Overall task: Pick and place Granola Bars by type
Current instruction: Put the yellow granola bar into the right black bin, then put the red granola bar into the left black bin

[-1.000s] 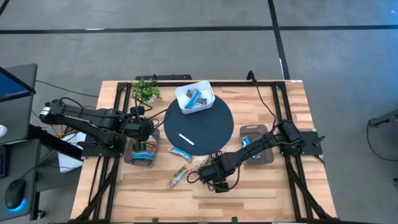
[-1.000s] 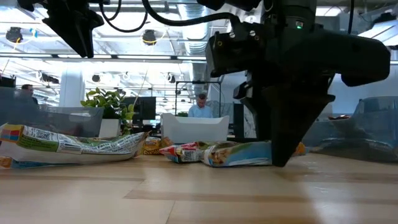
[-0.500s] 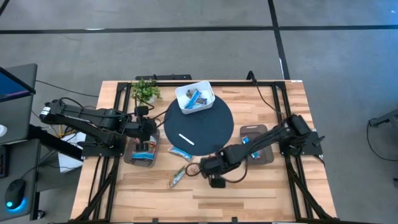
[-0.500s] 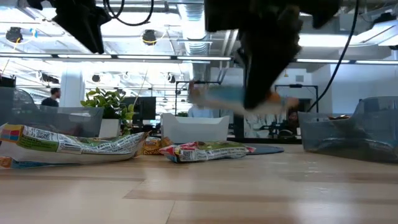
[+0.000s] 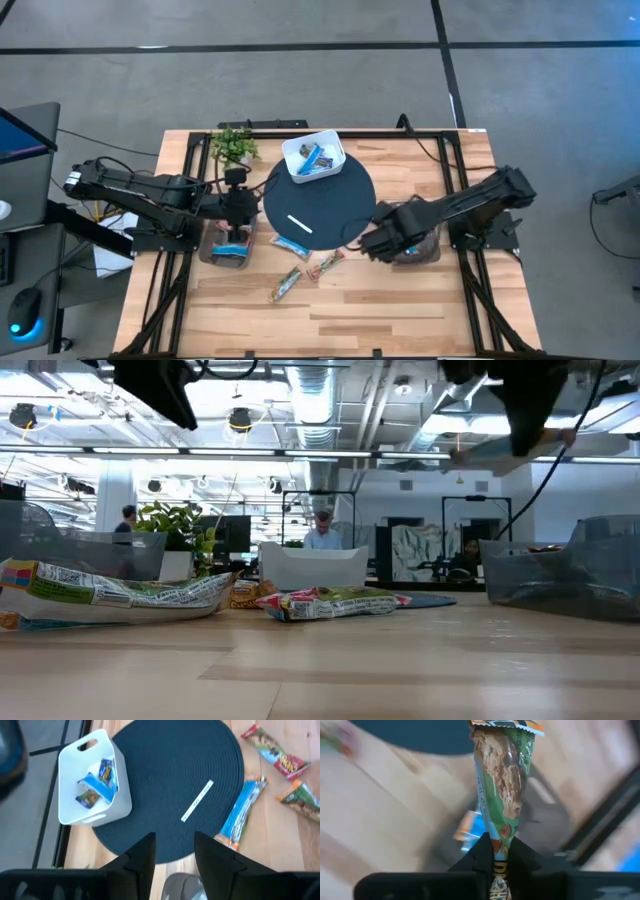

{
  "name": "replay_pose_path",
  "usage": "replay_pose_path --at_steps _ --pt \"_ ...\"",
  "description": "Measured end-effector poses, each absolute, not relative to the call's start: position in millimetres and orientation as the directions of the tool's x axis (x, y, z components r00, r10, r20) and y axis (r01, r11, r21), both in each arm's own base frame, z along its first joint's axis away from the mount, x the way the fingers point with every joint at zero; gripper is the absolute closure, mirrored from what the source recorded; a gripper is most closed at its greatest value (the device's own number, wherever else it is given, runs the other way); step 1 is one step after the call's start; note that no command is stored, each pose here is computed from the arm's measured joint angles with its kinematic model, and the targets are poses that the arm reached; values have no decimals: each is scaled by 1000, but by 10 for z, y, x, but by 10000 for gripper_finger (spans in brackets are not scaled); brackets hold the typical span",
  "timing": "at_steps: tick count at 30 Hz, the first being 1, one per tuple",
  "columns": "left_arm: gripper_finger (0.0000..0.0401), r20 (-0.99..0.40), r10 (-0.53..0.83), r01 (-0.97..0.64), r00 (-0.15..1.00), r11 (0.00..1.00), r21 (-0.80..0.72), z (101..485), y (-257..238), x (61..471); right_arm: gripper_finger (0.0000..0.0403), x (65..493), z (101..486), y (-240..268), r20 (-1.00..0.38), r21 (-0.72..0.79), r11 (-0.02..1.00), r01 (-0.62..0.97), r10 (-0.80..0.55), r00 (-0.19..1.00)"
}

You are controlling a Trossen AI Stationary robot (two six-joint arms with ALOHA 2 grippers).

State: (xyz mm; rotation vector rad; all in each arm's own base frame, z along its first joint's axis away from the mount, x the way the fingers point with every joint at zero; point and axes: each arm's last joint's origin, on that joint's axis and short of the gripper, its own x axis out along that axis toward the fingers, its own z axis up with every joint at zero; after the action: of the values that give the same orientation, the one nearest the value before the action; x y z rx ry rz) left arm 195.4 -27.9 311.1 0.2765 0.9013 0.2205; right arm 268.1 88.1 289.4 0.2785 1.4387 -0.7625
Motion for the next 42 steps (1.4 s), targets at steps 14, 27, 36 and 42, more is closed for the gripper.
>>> replay_pose_path --at_steps 14,27,36,42 --pt "273 -703 288 -99 650 949 298 3147 -292 2010 380 2294 2727 754 -950 -291 590 753 -274 -152" --pt "273 -576 265 -66 774 937 342 3277 -318 2138 331 2155 2345 694 -912 -403 578 709 -314 -263" --pt "273 -470 252 -96 846 939 331 3386 -332 2213 273 2177 2336 706 -921 -386 640 664 -308 -238" --pt "273 -489 234 -146 840 967 210 3345 -335 2265 244 2130 2486 769 -941 -271 681 680 -337 -37"
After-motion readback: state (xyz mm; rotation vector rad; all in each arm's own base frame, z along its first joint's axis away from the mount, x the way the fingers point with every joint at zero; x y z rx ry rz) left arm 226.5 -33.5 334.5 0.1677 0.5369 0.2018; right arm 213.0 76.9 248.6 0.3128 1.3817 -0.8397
